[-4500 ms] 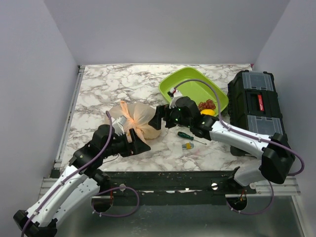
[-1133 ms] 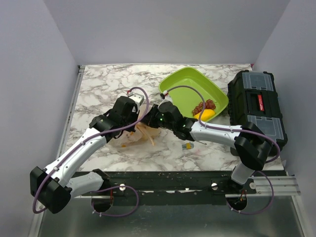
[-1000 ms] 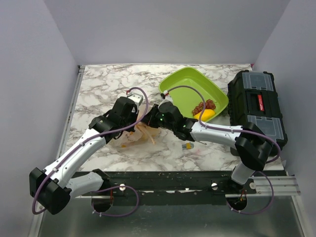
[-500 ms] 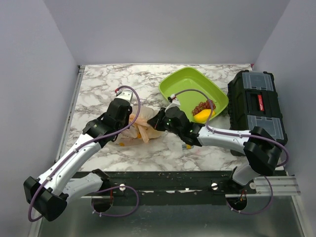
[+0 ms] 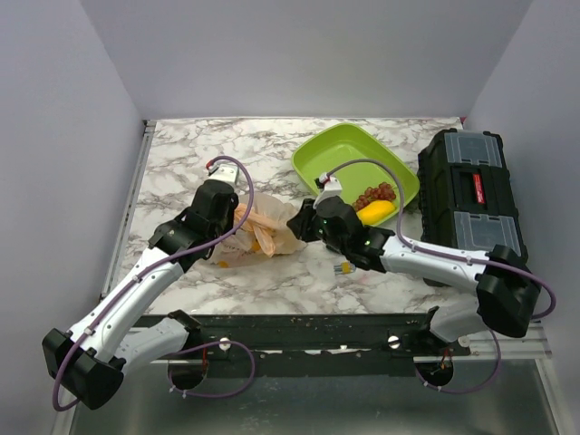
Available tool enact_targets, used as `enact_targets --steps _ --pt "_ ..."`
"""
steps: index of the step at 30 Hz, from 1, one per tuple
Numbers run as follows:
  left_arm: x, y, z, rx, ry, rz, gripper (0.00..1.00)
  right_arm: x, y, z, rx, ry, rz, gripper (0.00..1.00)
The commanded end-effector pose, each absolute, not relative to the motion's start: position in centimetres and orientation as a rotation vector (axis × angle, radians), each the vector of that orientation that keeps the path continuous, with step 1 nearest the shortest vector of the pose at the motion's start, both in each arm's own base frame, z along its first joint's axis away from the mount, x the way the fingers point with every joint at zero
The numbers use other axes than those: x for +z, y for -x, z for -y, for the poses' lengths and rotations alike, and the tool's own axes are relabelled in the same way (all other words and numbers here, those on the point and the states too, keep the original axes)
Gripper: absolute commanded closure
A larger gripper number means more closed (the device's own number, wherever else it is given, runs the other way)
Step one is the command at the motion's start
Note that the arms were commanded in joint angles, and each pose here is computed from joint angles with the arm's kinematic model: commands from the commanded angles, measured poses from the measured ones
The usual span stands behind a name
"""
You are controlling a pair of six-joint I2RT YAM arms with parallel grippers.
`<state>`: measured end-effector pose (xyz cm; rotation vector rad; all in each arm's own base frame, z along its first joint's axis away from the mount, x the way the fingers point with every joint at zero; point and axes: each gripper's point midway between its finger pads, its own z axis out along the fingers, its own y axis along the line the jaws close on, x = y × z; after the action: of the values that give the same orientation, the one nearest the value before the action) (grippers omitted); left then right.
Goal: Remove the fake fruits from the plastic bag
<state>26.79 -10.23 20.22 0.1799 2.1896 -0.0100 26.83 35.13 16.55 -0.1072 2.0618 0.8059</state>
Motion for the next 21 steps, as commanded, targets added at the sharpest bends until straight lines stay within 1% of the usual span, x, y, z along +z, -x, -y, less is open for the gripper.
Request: enact_targets --steps 1,2,5,6,10,13,14,17,21 --pt "20.3 -26.8 11.0 -0.069 -0.209 -2.181 1.00 19.8 -27.2 -33.6 0.662 0.266 -1.989 0.70" --pt "20.3 -26.8 11.1 -0.073 -0.212 -2.182 1.00 20.6 -27.2 -33.6 0.664 0.294 -1.966 0.64" --pt "20.5 -26.7 11.4 -0.096 -0.219 -2.178 1.00 22.6 -27.0 -34.3 0.704 0.362 -1.902 0.53" --pt "20.5 -26.7 11.4 -0.099 -0.218 -2.175 1.00 23.1 -26.9 -34.8 0.728 0.388 -1.886 0.51" --pt "20.5 -26.6 11.4 -0.106 -0.217 -2.167 1.00 24.5 -26.6 -37.1 0.832 0.433 -1.842 0.50" --pt "20.6 -26.7 11.5 -0.110 -0.218 -2.166 1.00 24.7 -25.7 -39.6 0.956 0.502 -1.821 0.45" --pt "20.6 -26.7 11.5 -0.108 -0.218 -2.165 1.00 24.4 -25.6 -40.5 0.984 0.535 -1.825 0.45" --pt "20.4 -26.7 11.4 -0.100 -0.214 -2.167 1.00 22.6 -25.7 -42.4 0.977 0.650 -1.862 0.44" --pt "20.3 -26.7 11.6 -0.109 -0.223 -2.173 1.00 21.9 -26.6 -43.1 0.941 0.666 -1.868 0.45"
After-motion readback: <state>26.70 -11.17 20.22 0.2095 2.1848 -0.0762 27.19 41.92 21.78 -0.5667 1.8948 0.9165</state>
